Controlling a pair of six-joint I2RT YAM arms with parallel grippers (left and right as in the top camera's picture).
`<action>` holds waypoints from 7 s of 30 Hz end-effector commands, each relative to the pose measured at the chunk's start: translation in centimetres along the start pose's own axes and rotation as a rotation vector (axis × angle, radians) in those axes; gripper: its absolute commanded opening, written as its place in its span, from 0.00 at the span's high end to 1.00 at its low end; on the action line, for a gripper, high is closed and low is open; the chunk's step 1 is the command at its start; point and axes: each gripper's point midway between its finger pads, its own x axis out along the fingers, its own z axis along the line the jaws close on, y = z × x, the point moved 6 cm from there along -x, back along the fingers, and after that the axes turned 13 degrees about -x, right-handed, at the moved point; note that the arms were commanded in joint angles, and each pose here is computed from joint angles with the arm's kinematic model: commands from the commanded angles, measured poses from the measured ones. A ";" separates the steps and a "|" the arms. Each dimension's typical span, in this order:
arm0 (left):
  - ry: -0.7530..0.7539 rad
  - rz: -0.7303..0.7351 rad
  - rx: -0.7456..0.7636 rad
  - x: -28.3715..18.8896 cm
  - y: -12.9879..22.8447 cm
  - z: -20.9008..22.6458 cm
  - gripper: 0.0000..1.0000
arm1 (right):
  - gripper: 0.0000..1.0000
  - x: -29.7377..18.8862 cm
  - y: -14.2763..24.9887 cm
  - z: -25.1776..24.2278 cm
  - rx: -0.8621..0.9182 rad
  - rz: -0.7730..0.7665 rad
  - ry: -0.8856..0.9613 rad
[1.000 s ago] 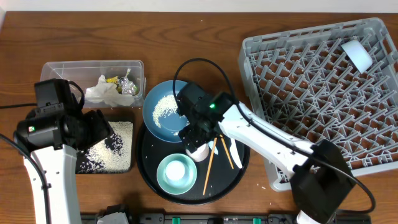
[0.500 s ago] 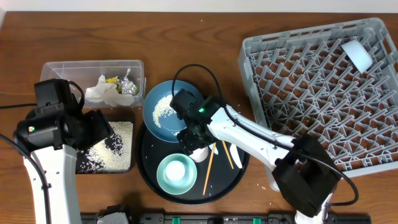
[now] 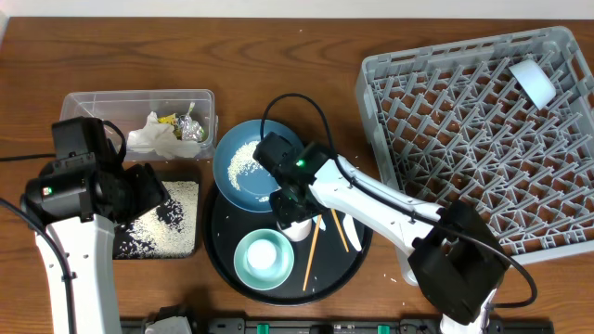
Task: Sort waste into correct bins and load items into the dishwasher rack
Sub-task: 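Reach right gripper to the pink cup on the round tray and grasp it, then carry the pink cup to the rack's right side and release it, then reach right gripper to the pale blue cup on the tray and grasp it, then carry the pale blue cup into the rack and set it down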
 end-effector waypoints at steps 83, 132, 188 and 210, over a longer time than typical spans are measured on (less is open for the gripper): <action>-0.024 0.017 -0.014 0.4 0.2 0.4 0.28 | 0.78 -14.5 21.8 -52.9 1.258 -0.395 0.461; -0.028 0.022 -0.014 0.4 0.3 0.4 0.28 | 0.09 -19.2 3.0 -18.1 0.010 -0.318 -0.054; -0.028 0.023 -0.014 0.4 0.3 0.4 0.28 | 0.60 0.9 3.5 8.9 -0.611 -0.146 -0.057; -0.028 0.022 -0.014 0.4 0.3 0.4 0.28 | 0.66 -16.5 -2.3 -2.1 -0.290 -0.400 0.071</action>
